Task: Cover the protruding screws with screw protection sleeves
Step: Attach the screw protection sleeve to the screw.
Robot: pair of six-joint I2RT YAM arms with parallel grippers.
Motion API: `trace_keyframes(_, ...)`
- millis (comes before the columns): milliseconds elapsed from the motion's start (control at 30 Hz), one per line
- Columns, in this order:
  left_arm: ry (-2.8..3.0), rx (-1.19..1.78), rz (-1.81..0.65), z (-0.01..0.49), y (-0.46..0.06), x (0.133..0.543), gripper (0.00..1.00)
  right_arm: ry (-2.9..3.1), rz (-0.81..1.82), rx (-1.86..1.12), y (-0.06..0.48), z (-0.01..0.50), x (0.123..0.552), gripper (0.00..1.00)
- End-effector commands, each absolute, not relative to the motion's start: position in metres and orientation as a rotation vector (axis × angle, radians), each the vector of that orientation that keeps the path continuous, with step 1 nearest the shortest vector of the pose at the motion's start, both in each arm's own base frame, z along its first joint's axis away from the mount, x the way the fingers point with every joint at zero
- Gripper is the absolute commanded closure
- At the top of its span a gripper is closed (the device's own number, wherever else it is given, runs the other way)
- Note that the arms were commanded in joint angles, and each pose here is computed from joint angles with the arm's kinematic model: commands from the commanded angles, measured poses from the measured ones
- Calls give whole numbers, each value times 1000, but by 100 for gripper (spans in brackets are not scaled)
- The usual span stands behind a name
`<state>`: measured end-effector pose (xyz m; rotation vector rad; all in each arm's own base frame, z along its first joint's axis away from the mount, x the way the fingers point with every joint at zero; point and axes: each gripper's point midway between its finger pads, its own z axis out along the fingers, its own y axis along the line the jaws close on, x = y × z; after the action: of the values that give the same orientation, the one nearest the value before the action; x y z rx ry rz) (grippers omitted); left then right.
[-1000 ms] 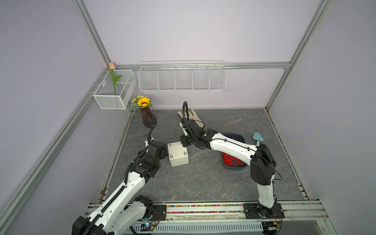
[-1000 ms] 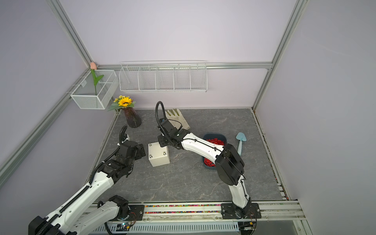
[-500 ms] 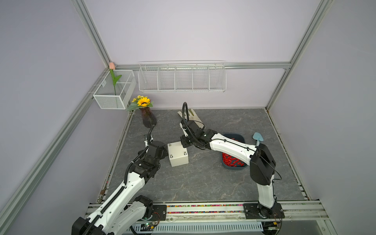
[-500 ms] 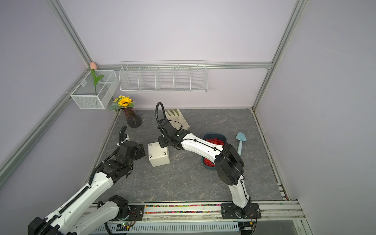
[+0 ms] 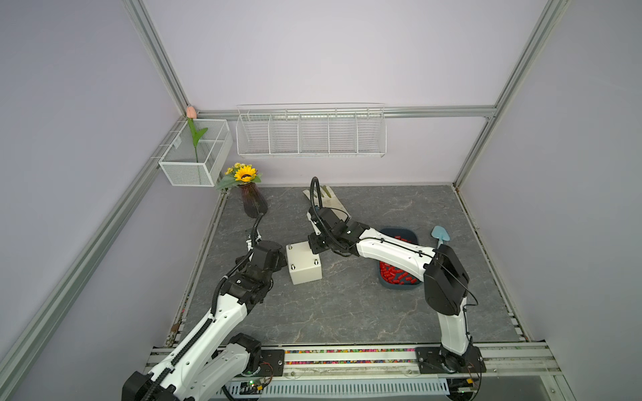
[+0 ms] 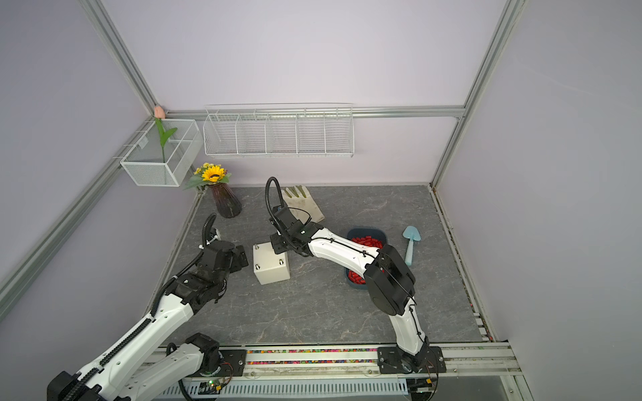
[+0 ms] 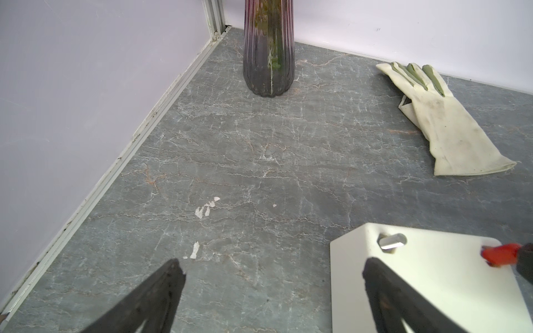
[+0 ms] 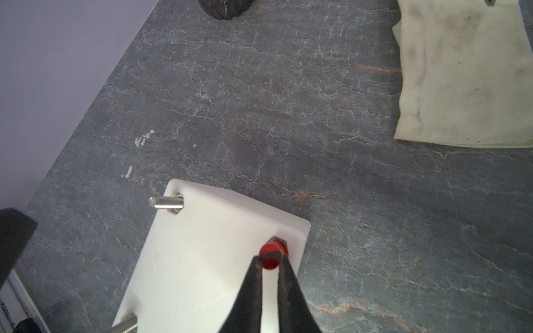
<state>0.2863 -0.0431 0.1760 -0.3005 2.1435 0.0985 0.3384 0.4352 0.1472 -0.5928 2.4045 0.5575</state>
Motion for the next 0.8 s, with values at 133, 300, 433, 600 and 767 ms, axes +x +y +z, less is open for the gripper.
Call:
trace_keyframes(133, 2127, -329, 110, 176, -37, 284, 1, 2414, 547, -572, 429, 147, 340, 85)
trace_keyframes(300, 2127, -329, 111, 176, -37, 284, 1, 2394, 545, -573, 429, 157, 341, 85)
trace_keyframes(433, 2127, -330, 112, 176, -37, 284, 1, 2378, 547, -576, 430, 164, 344, 85)
trace_keyframes(600, 2127, -331, 113, 176, -37, 284, 1, 2369, 551, -580, 431, 169, 344, 85)
trace_keyframes(767, 2127, -330, 112, 176, -37, 284, 1, 2368, 549, -578, 430, 169, 345, 85)
